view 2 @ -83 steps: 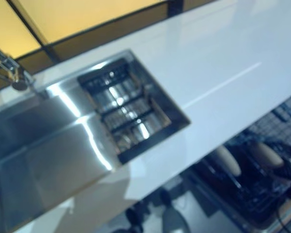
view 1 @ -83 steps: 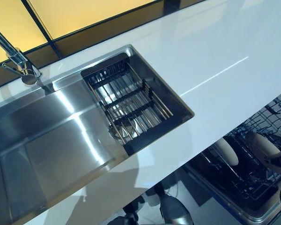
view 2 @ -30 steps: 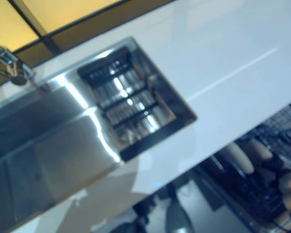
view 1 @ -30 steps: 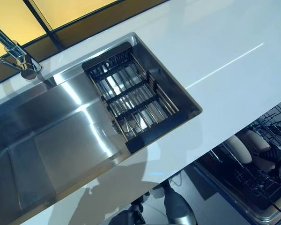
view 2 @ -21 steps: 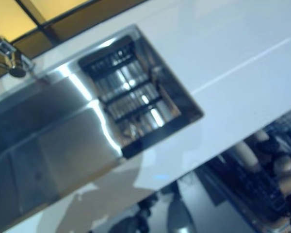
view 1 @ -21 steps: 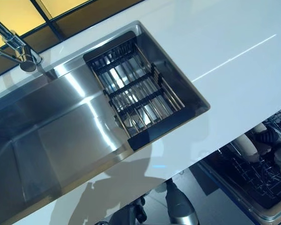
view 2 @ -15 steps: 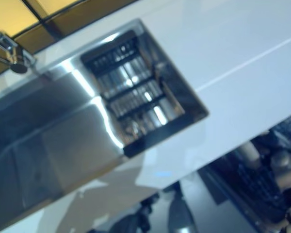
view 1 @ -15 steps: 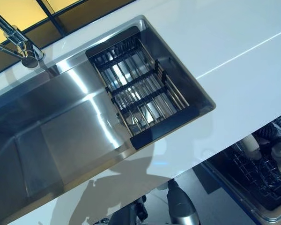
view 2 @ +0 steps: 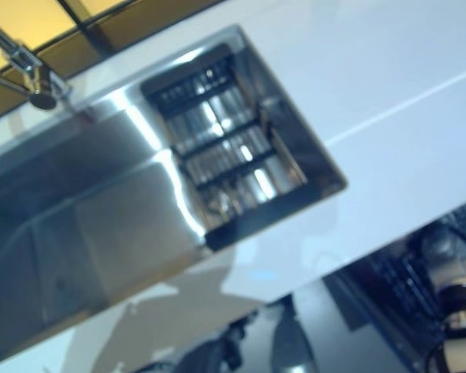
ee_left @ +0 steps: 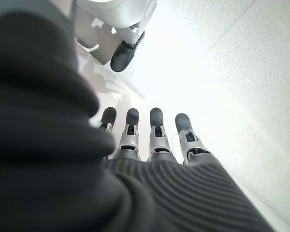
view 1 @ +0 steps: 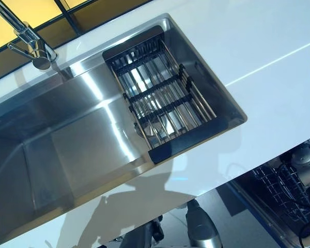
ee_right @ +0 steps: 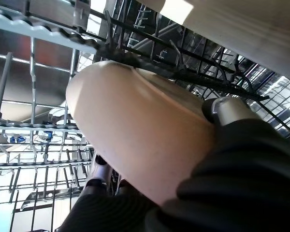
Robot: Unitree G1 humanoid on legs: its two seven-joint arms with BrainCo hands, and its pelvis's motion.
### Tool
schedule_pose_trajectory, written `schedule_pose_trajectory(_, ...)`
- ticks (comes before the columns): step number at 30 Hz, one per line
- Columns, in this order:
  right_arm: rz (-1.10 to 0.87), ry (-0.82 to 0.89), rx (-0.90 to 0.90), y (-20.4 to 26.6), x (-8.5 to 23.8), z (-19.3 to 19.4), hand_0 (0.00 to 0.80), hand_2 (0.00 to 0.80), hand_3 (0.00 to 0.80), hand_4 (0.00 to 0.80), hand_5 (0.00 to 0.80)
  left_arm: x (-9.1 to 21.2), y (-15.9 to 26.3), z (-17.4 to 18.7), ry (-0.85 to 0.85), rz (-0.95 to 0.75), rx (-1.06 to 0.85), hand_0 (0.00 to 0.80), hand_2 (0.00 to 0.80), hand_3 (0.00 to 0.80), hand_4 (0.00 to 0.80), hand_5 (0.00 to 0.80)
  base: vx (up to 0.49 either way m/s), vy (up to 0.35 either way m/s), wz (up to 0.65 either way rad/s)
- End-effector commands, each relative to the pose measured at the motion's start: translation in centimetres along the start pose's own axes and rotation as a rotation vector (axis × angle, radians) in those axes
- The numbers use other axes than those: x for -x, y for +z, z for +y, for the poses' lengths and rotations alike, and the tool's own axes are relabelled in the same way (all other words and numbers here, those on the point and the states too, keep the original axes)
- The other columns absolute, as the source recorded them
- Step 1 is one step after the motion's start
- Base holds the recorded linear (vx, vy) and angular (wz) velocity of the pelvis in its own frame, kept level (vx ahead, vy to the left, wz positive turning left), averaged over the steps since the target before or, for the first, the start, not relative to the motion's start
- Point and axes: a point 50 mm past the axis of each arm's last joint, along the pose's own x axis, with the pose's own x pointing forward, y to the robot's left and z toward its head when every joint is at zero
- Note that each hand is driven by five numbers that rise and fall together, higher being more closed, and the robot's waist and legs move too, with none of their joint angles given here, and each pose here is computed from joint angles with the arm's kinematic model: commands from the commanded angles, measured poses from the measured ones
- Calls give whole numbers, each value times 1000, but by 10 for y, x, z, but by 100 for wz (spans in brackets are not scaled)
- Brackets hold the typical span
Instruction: Take plates into dishwasher
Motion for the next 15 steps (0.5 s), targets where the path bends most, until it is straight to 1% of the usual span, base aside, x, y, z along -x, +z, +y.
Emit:
schedule_pose_trajectory(1,216,47,103,-42,7,11,800,800,800,800,800,-9,97,42,112,-289,-35,0,0,0,0,0,34,7,2)
schedule_pose_trajectory(5,223,61,104,-47,10,11,800,800,800,800,800,-9,93,42,111,-280,-31,0,0,0,0,0,34,17,1)
schedule_pose_trajectory(6,228,66,109,-50,11,11,493,493,493,493,493,-9,92,42,110,-278,-31,0,0,0,0,0,35,20,2)
schedule_pose_trajectory(7,232,68,114,-51,12,12,0,0,0,0,0,-9,91,43,109,-278,-32,0,0,0,0,0,33,21,3)
schedule_pose_trajectory(15,219,94,119,-60,20,13,0,0,0,0,0,-8,87,45,111,-264,-29,0,0,0,0,0,14,10,1)
